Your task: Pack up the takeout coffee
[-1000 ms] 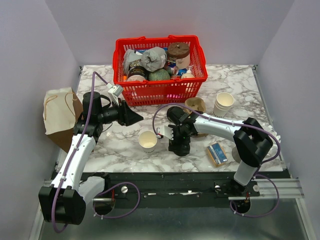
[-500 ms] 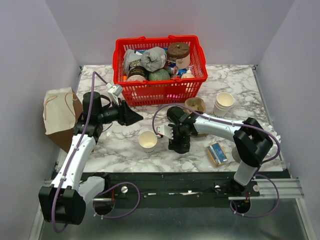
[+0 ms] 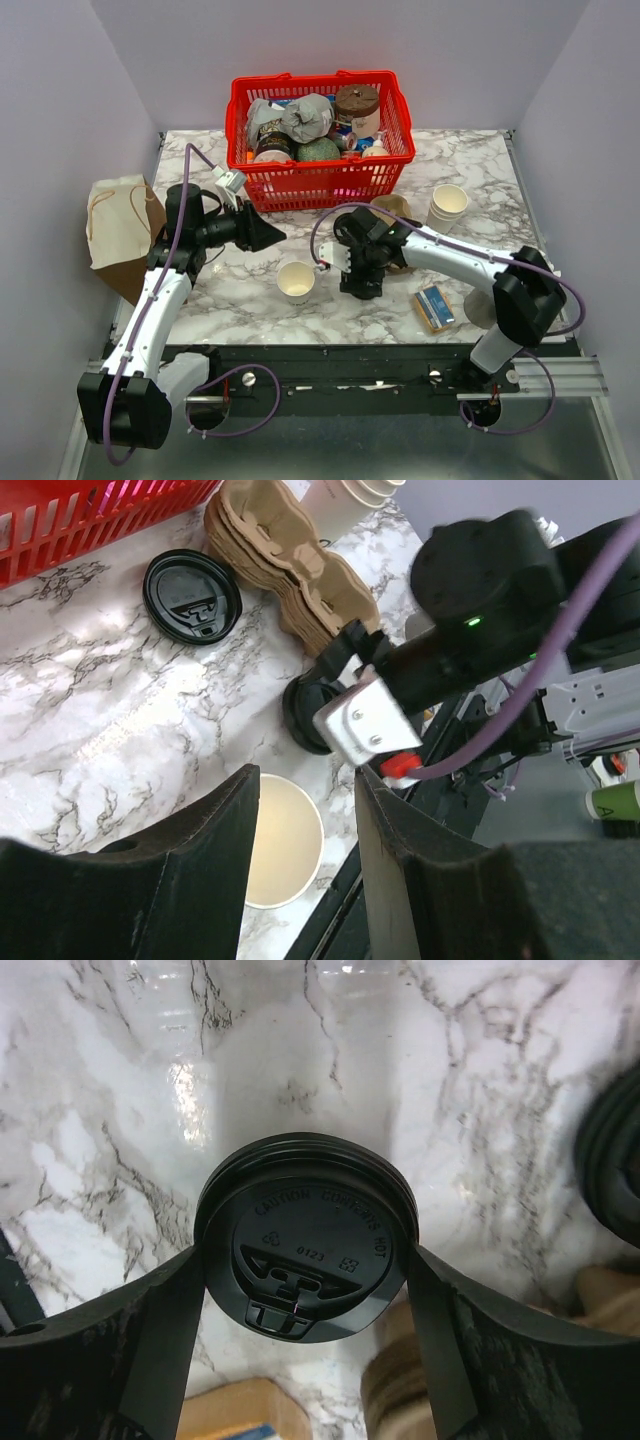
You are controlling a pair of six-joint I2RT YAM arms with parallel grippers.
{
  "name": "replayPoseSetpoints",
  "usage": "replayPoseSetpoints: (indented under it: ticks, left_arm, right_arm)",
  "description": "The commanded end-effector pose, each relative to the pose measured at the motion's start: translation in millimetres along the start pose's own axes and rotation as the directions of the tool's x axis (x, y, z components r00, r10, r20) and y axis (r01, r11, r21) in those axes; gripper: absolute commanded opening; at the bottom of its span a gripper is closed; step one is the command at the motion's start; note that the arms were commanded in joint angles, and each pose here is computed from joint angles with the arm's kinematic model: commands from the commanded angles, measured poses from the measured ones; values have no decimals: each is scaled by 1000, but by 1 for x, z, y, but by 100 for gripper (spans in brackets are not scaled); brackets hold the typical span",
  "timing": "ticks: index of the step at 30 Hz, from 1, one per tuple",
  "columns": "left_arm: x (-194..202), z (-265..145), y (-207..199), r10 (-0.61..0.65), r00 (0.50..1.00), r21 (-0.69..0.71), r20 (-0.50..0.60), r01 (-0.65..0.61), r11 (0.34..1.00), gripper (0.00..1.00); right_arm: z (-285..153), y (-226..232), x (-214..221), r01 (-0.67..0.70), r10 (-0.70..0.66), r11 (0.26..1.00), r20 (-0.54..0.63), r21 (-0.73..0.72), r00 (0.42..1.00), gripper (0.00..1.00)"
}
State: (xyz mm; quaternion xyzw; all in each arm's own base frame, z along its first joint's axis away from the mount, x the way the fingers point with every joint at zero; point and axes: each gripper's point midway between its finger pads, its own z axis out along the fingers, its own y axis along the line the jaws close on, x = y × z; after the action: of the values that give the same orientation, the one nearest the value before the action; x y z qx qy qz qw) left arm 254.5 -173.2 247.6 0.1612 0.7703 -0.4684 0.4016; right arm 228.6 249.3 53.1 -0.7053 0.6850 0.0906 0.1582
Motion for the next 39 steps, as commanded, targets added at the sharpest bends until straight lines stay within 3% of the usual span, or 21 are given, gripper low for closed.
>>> replayPoseSetpoints:
  ticks: [1, 9, 16, 23, 39]
  left_arm:
    - [5, -3, 13, 7, 1000, -72, -21, -9, 997, 52]
    - [14, -22, 56, -17, 997, -360, -79, -13, 933, 59]
    - [19, -44, 85, -117, 993, -538, -28, 83, 839, 61]
    - [18, -56, 91, -117, 993, -585, 1, 95, 806, 61]
    - [29, -53, 91, -189, 982, -571, 13, 163, 805, 64]
  right_arm:
    - [-48, -8, -27, -1, -4, 999, 93, 50, 996, 82]
    - [-110, -21, -114, 54, -65, 997, 284, 47, 957, 82]
    - [-94, -1, -174, 159, -138, 986, 313, -44, 940, 82]
    - [-68, 7, -182, 207, -179, 974, 245, -95, 953, 82]
    - [-39, 8, -184, 211, -186, 970, 189, -122, 964, 84]
